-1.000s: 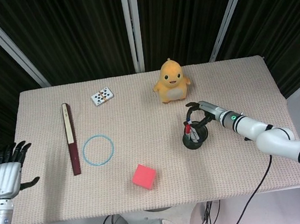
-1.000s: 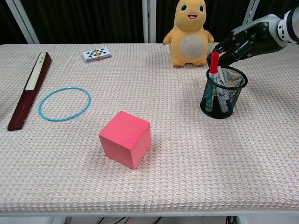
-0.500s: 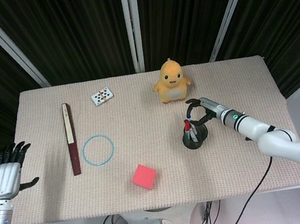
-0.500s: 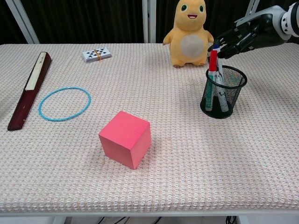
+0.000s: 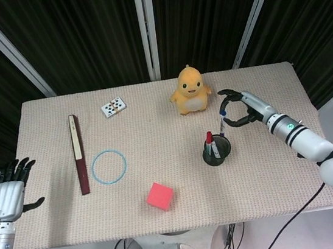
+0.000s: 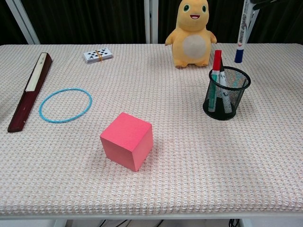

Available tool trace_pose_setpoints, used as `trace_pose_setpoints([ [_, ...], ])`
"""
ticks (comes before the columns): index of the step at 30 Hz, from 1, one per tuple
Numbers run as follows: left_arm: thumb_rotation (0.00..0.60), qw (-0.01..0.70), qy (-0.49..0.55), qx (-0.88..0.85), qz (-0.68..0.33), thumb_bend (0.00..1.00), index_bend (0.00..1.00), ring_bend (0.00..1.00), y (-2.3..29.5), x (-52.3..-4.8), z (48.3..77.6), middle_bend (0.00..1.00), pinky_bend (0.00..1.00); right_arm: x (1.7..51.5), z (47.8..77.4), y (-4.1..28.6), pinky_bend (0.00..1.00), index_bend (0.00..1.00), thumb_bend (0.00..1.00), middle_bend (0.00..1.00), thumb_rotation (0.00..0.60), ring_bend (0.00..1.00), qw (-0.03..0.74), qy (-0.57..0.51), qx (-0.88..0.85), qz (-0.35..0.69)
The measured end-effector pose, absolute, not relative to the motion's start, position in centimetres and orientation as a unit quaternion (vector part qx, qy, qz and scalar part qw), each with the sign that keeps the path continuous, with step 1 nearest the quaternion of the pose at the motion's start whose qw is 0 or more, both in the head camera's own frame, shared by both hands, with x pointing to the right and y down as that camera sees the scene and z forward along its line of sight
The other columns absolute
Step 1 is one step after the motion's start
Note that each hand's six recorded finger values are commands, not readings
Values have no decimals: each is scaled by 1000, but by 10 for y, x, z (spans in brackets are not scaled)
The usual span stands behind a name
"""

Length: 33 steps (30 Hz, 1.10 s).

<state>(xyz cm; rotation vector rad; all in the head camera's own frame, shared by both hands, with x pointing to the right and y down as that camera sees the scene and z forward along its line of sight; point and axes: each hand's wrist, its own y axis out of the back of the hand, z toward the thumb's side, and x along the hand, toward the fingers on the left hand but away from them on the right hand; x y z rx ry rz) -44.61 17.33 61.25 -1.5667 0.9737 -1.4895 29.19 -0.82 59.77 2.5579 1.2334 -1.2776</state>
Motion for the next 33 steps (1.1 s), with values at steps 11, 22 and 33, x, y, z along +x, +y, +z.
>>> trace_pose_setpoints([
  [11, 600, 370, 379, -615, -584, 62, 128, 0, 174, -448, 617, 63, 42, 350, 628, 2, 0, 704, 364, 98, 600, 0, -66, 398, 769, -496],
  [22, 600, 364, 382, -609, -592, 62, 128, 0, 176, -454, 615, 63, 41, 339, 687, 11, 0, 504, 347, 60, 600, 0, -77, 370, 748, -546],
  [33, 600, 363, 384, -607, -593, 61, 129, 0, 175, -456, 614, 63, 41, 309, 681, 9, 0, 0, 134, 0, 600, 0, -101, 375, 769, -507],
])
